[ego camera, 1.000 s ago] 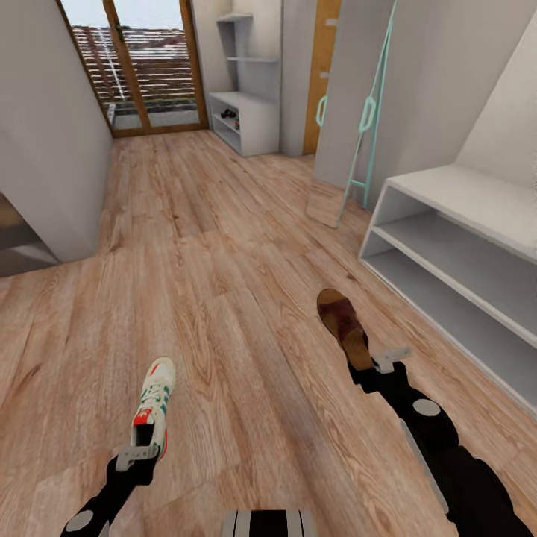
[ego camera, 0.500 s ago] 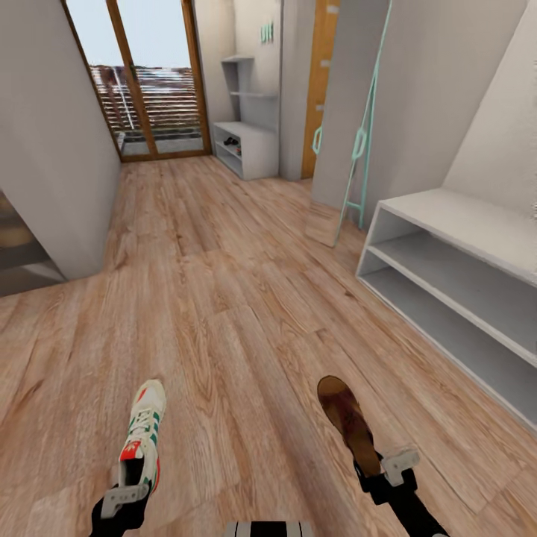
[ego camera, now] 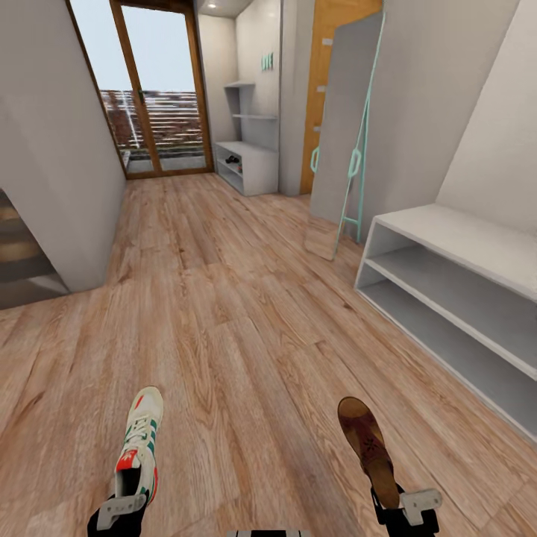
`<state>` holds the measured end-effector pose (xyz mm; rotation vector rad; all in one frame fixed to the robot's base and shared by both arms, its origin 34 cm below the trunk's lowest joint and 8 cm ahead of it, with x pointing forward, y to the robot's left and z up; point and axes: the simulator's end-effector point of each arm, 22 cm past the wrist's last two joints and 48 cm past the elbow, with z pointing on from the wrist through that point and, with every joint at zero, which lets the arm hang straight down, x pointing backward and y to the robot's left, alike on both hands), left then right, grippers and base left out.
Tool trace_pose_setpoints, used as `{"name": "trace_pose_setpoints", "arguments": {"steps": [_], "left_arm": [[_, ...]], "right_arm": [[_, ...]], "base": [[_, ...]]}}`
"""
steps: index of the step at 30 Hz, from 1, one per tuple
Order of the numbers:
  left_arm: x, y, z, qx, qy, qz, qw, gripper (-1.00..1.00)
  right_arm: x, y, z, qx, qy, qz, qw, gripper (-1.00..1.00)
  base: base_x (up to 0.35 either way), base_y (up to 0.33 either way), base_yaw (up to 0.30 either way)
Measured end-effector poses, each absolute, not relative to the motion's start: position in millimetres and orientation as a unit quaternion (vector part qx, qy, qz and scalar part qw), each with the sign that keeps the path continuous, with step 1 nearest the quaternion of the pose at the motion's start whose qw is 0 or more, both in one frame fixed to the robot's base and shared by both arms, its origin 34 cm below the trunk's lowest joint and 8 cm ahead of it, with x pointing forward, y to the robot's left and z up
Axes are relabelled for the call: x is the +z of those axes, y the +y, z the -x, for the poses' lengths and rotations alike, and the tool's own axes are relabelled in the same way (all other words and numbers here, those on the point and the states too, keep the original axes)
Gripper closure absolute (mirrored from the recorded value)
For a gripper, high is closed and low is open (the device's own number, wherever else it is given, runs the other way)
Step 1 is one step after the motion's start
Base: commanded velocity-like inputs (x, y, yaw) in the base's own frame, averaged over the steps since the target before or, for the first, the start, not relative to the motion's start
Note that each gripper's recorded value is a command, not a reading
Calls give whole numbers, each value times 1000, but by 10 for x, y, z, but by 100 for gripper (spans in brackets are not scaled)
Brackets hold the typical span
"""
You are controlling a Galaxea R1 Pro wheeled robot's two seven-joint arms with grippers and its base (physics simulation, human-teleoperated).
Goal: Pick up the two gym shoes and the two sandals from the corridor floor and place them onto the hallstand (shoe rack) in the corridor, making sure they are on the rack and not on the floor. Arrange them so the two gym shoes are next to each other and the two sandals are next to each other.
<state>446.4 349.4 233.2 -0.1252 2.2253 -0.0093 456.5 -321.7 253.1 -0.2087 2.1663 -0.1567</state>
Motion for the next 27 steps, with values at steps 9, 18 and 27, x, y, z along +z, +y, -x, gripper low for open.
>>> {"name": "trace_pose_setpoints", "arguments": {"steps": [9, 18, 27], "left_arm": [[2342, 3491, -4471, -4, 896, 51, 442, 100], [2388, 3491, -4506, -4, 893, 51, 448, 100], [2438, 3481, -4545, -6, 890, 50, 454, 100]], "right_arm": [[2432, -3237, -4438, -64, 888, 84, 447, 100], [2441, -3248, -4420, -65, 887, 83, 449, 100], [2470, -3223, -4408, -63, 883, 81, 458, 100]], "base": [[0, 0, 0], [0, 0, 0], [0, 0, 0]]}}
